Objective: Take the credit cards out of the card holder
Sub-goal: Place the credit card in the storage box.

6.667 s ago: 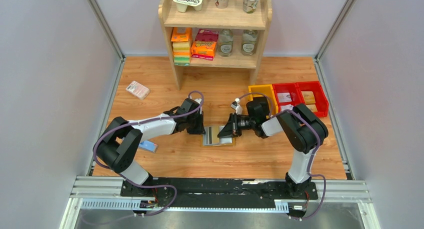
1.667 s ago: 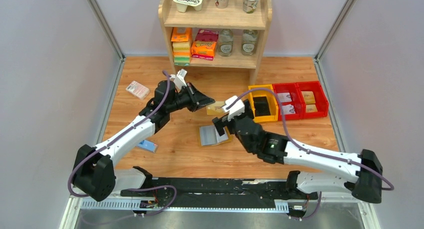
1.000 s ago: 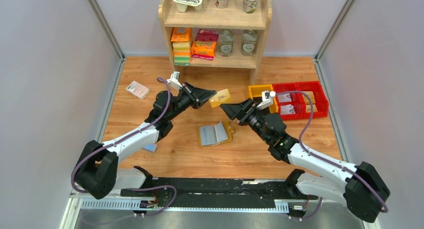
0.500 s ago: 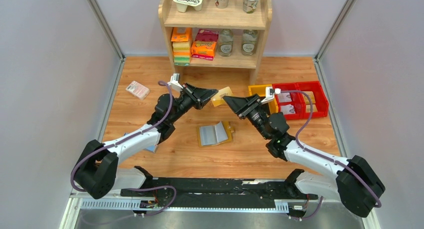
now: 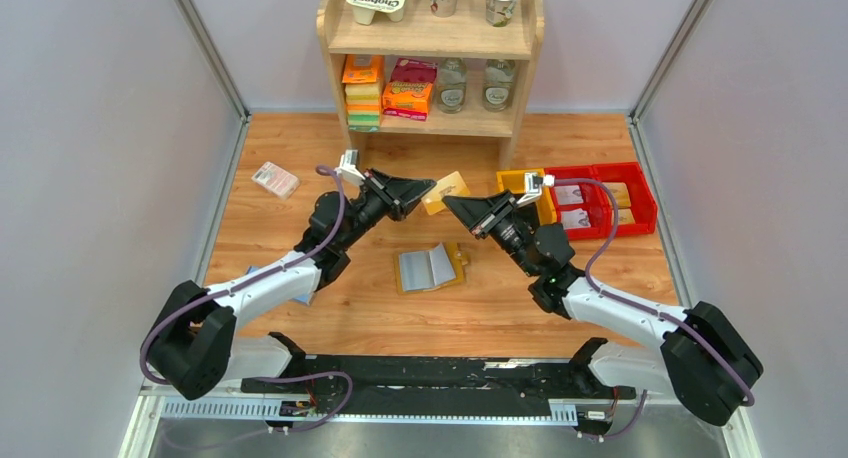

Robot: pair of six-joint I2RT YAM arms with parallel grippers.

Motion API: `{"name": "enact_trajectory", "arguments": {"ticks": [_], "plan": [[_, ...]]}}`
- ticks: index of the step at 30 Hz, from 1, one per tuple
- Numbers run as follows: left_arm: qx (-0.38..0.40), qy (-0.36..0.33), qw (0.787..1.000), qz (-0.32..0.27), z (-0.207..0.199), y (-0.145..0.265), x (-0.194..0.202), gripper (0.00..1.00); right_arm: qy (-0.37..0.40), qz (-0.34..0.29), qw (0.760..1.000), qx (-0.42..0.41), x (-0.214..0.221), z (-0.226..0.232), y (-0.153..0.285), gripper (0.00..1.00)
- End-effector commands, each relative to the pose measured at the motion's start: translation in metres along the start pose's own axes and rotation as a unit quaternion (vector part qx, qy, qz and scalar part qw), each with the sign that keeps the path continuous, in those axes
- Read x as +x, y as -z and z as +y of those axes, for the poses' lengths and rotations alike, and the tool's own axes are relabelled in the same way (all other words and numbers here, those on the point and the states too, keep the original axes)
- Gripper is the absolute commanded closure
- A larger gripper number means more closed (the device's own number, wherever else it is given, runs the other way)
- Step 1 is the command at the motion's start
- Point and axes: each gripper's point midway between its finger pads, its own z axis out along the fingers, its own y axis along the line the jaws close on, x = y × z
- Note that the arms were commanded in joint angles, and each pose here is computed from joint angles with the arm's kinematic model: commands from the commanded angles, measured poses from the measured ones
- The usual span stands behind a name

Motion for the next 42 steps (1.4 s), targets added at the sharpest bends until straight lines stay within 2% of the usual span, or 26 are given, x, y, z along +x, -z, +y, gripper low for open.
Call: {"name": "enact_trajectory", "arguments": {"ticks": [1,4,6,9,13,15,16,17,18,19,20,23,25,30,34,38,42], "plan": [[0.016,0.003,1.0,-0.015,-0.006,0.009,-0.004,0.89,0.022,-0.006,0.999,-0.044,-0.011,0.027,-0.002,1.0],[0.004,-0.003,1.0,-0.021,0.005,0.015,-0.013,0.69,0.037,0.001,0.999,-0.029,-0.016,0.02,0.001,1.0],[-0.007,-0.006,1.0,-0.023,0.013,0.021,-0.021,0.61,0.045,0.002,0.999,-0.015,-0.023,0.014,0.007,1.0],[-0.027,-0.024,0.999,-0.025,0.021,0.032,-0.032,0.52,0.067,0.008,0.997,0.049,-0.039,-0.012,0.016,1.0],[-0.071,-0.096,0.993,-0.019,0.033,0.052,-0.047,0.44,0.109,0.001,0.986,0.124,-0.072,-0.036,0.037,1.0],[-0.152,-0.146,0.978,-0.005,0.057,0.07,-0.052,0.42,0.133,0.001,0.975,0.181,-0.093,-0.053,0.053,1.0],[-0.16,-0.214,0.964,-0.001,0.053,0.076,-0.057,0.4,0.143,-0.006,0.968,0.206,-0.109,-0.057,0.061,1.0],[-0.216,-0.227,0.95,0.004,0.065,0.089,-0.06,0.37,0.149,-0.002,0.96,0.238,-0.117,-0.067,0.072,1.0],[-0.223,-0.286,0.932,0.008,0.06,0.096,-0.065,0.35,0.156,-0.007,0.953,0.261,-0.13,-0.073,0.082,1.0],[-0.264,-0.3,0.917,0.006,0.066,0.108,-0.071,0.32,0.155,-0.01,0.946,0.285,-0.14,-0.081,0.091,1.0],[-0.273,-0.34,0.9,0.008,0.063,0.117,-0.075,0.3,0.151,-0.022,0.94,0.305,-0.154,-0.087,0.1,1.0],[-0.325,-0.395,0.859,-0.008,0.068,0.147,-0.089,0.22,0.136,-0.061,0.92,0.363,-0.195,-0.108,0.128,1.0],[-0.336,-0.413,0.846,-0.02,0.068,0.16,-0.092,0.17,0.132,-0.085,0.906,0.393,-0.218,-0.118,0.139,1.0],[-0.35,-0.451,0.82,-0.041,0.069,0.184,-0.098,0.12,0.142,-0.127,0.872,0.452,-0.275,-0.14,0.157,1.0],[-0.381,-0.471,0.794,-0.051,0.078,0.199,-0.107,0.1,0.167,-0.158,0.831,0.506,-0.323,-0.155,0.177,1.0],[-0.374,-0.465,0.8,-0.057,0.078,0.197,-0.106,0.08,0.154,-0.162,0.814,0.535,-0.349,-0.179,0.188,1.0],[-0.369,-0.464,0.803,-0.06,0.077,0.196,-0.105,0.09,0.137,-0.138,0.815,0.547,-0.359,-0.207,0.188,1.0]]}}
